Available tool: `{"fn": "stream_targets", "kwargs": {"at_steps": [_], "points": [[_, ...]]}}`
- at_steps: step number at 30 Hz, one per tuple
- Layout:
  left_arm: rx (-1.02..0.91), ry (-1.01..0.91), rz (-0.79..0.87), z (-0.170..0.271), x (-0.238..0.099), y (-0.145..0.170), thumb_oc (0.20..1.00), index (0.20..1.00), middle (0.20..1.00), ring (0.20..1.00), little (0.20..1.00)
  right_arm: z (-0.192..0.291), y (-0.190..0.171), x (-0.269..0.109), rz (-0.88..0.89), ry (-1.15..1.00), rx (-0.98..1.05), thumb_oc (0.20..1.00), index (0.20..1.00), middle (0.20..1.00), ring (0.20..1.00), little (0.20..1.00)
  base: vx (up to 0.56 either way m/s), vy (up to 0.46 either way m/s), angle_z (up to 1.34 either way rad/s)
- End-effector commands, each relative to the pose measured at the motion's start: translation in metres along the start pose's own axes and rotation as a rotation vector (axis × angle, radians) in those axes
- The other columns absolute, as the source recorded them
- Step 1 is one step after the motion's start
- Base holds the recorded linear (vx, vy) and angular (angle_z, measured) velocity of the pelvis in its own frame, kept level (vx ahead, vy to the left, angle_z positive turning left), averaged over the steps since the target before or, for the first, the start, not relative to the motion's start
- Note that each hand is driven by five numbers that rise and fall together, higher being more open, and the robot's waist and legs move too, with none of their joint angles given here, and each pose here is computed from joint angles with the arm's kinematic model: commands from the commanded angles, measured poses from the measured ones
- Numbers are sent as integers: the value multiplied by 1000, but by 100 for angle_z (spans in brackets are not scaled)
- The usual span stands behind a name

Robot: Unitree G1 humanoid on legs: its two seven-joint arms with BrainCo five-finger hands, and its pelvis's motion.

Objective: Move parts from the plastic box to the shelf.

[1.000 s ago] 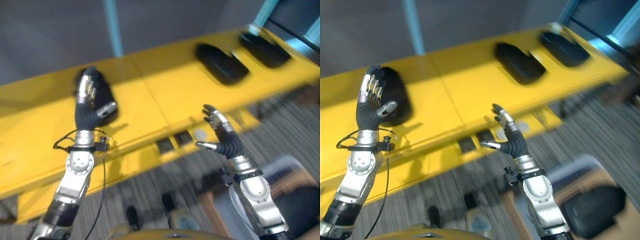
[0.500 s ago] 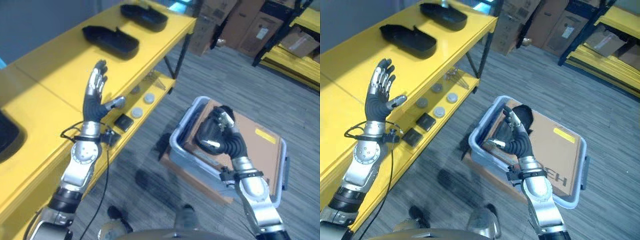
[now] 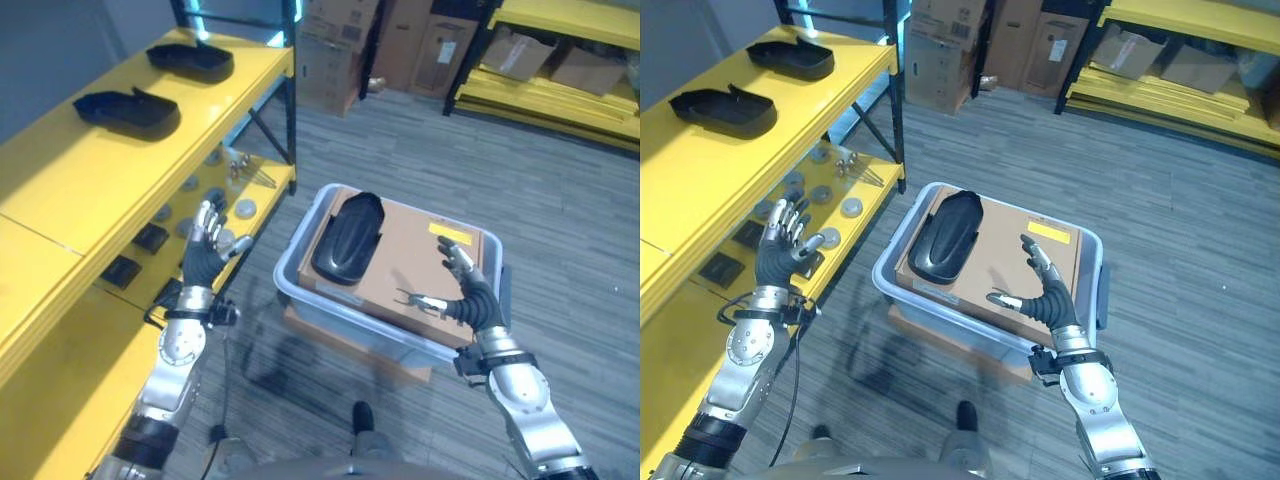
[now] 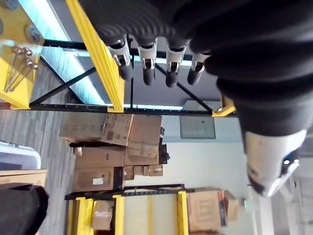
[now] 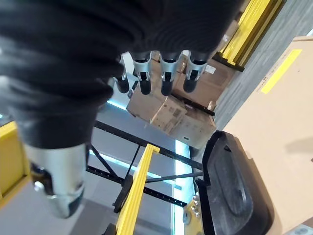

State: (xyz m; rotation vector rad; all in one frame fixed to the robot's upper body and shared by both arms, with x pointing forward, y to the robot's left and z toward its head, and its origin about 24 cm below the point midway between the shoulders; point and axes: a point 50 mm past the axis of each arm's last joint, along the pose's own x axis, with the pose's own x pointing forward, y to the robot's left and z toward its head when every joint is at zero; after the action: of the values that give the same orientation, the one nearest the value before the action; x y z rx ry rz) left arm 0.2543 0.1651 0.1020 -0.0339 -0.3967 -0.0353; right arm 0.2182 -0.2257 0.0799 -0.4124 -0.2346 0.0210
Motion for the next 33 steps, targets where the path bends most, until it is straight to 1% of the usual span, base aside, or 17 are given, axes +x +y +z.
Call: {"fn": "stream_targets", "kwargs": {"at_steps": [1,3,5,8,9,10,11,12,14,16,19,20,23,25,27,30,33], "points": [[61,-118,-32,23,8,13,1000,1000,1000,1000,1000,9,5,15,2,-70,3,1000,1000,1000,1000,1000,23,116,-163],[61,-110,-38,21,8,12,1000,1000,1000,1000,1000,6,6,17,5,-56,4,1000,1000,1000,1000,1000,22,91,-112],[108,-94,-83,19,8,10,1000,1000,1000,1000,1000,-2,2,34,-15,-22,-55,1000,1000,1000,1000,1000,91,174,8],[132,-107,-116,23,15,7,1000,1000,1000,1000,1000,-3,2,51,-49,-21,-66,1000,1000,1000,1000,1000,-38,133,-8],[135,-131,-149,27,21,2,1000,1000,1000,1000,1000,1,2,70,-96,-31,-66,1000,1000,1000,1000,1000,-106,56,20],[135,-131,-149,27,21,2,1000,1000,1000,1000,1000,1,2,70,-96,-31,-66,1000,1000,1000,1000,1000,-196,110,28],[130,-149,-158,31,25,0,1000,1000,1000,1000,1000,5,1,88,-140,-39,-50,1000,1000,1000,1000,1000,-92,55,15],[131,-152,-157,32,26,0,1000,1000,1000,1000,1000,6,1,89,-141,-42,-49,1000,1000,1000,1000,1000,-230,80,16],[93,-164,-174,34,29,-4,1000,1000,1000,1000,1000,20,-5,121,-211,-73,-85,1000,1000,1000,1000,1000,-214,45,16],[85,-166,-179,34,29,-5,1000,1000,1000,1000,1000,24,-5,129,-222,-82,-98,1000,1000,1000,1000,1000,-95,13,12],[68,-161,-193,33,32,-9,1000,1000,1000,1000,1000,37,-19,149,-286,-100,-166,1000,1000,1000,1000,1000,-49,5,1],[68,-161,-193,33,32,-9,1000,1000,1000,1000,1000,37,-19,149,-286,-100,-166,1000,1000,1000,1000,1000,-14,23,8],[50,-172,-202,33,37,-17,1000,1000,1000,1000,1000,53,-45,171,-419,-107,-304,1000,1000,1000,1000,1000,-5,9,26],[50,-173,-202,33,38,-18,1000,1000,1000,1000,1000,53,-45,172,-420,-108,-305,1000,1000,1000,1000,1000,4,-1,19],[54,-182,-216,33,41,-23,1000,1000,1000,1000,1000,61,-61,179,-503,-110,-417,1000,1000,1000,1000,1000,4,2,5],[57,-183,-216,32,41,-26,1000,1000,1000,1000,1000,64,-71,183,-573,-96,-480,1000,1000,1000,1000,1000,11,2,3],[37,-170,-206,30,42,-27,1000,1000,1000,1000,1000,61,-77,189,-585,-38,-447,1000,1000,1000,1000,1000,10,4,6]]}}
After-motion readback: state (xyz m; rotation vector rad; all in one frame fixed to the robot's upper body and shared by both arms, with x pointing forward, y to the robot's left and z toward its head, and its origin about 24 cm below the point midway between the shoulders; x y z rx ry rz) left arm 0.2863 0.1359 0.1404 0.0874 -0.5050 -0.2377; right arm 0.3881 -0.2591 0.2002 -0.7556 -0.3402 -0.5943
